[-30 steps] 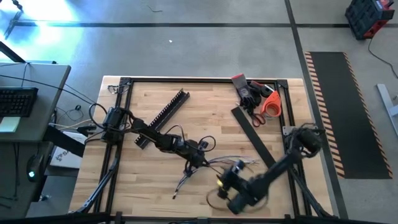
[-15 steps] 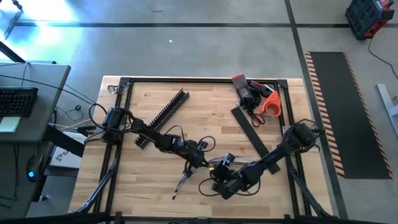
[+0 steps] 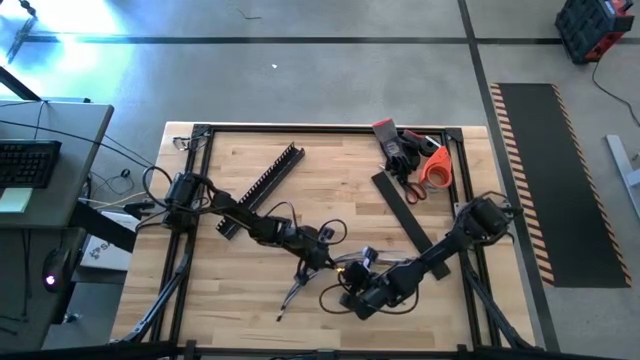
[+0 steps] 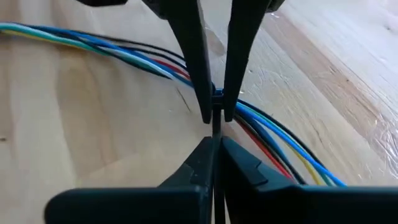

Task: Ziptie cables
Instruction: Wrap the cables with a black zip tie, then move the black cable duct to the center of the table

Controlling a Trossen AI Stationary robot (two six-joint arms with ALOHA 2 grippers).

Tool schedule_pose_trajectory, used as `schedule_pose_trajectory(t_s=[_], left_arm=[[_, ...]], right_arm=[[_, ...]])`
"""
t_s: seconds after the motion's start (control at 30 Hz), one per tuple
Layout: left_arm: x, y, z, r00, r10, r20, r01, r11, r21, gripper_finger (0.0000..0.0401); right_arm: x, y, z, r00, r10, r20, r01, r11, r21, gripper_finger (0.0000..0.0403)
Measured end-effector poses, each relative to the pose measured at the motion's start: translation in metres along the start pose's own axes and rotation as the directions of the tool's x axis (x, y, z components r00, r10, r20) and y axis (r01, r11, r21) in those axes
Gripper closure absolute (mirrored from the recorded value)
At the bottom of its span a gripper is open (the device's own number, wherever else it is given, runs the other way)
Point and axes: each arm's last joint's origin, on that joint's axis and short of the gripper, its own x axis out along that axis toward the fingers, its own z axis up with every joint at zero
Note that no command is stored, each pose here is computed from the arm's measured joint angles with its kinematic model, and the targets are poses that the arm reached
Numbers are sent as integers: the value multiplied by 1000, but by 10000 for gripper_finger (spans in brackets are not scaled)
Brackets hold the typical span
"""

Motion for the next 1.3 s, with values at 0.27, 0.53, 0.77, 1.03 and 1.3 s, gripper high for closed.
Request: schedule_pose_trajectory(t_s=[0.27, 0.53, 0.77, 1.03, 1.3], left_arm=[[-3, -6, -6, 1000, -7, 14, 7, 1000, 3, 392], [-6, -6, -20, 1000, 7, 3, -7, 999, -31, 395], [-6, -8, -18, 999, 25, 21, -23, 998, -66, 357], [-26, -5, 1, 1000, -2, 13, 3, 989, -146, 246], [-78, 9, 37, 992, 125, 3, -123, 981, -153, 212]], right_arm=[[-39, 21, -25, 1000, -20, -24, 23, 992, 120, 402], [-61, 19, -38, 978, -105, -180, 123, 988, 89, 401], [-64, 17, -30, 973, -110, -203, 127, 989, 71, 402], [-87, 14, -6, 951, -106, -291, 118, 993, 25, 327], [-104, 14, 14, 957, -43, -286, 11, 994, -111, 201]])
